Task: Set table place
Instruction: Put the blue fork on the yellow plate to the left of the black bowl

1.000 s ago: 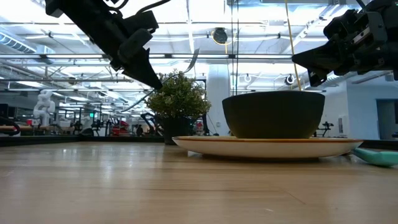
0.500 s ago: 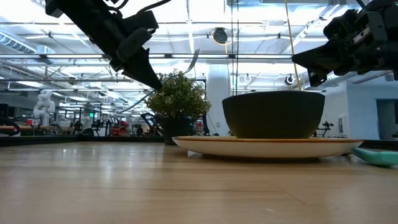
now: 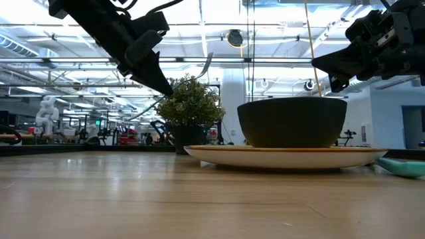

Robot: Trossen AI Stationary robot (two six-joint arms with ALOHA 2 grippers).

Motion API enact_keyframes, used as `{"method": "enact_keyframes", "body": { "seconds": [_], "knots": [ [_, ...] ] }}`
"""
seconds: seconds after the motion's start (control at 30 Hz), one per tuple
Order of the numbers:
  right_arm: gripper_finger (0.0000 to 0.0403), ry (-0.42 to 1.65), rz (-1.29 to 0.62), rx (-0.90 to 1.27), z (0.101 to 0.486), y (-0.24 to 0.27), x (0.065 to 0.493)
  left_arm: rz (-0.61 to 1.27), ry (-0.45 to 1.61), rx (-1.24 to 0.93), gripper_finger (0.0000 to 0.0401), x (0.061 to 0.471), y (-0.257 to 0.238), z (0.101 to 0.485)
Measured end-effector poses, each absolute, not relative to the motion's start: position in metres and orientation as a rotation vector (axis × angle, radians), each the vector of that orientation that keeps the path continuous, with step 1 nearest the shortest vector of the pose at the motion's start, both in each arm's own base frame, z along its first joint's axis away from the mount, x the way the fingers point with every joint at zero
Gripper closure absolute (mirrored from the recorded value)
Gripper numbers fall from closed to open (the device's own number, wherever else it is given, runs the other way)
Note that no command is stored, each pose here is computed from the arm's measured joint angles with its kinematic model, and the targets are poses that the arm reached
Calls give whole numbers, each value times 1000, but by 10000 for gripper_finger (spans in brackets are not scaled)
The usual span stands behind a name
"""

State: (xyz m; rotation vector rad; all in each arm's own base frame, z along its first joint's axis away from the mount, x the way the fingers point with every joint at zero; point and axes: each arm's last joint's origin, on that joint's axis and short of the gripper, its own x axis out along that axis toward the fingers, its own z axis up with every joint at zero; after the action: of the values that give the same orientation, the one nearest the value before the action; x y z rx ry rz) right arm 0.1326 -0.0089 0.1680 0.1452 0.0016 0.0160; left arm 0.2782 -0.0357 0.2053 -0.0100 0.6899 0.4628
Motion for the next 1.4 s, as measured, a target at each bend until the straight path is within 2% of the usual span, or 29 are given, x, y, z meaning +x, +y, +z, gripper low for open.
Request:
{"method": "enact_keyframes", "body": {
  "seconds": [0.77,1.13,1.4],
  "knots": [
    [403,2,16,146,168,-9,133,469,700,-48,396,277,-36,204],
    [403,2,16,145,168,-9,133,369,685,-177,396,280,-41,206],
    [403,1,16,146,168,-9,133,251,548,-89,396,288,-57,218]
  ]
}}
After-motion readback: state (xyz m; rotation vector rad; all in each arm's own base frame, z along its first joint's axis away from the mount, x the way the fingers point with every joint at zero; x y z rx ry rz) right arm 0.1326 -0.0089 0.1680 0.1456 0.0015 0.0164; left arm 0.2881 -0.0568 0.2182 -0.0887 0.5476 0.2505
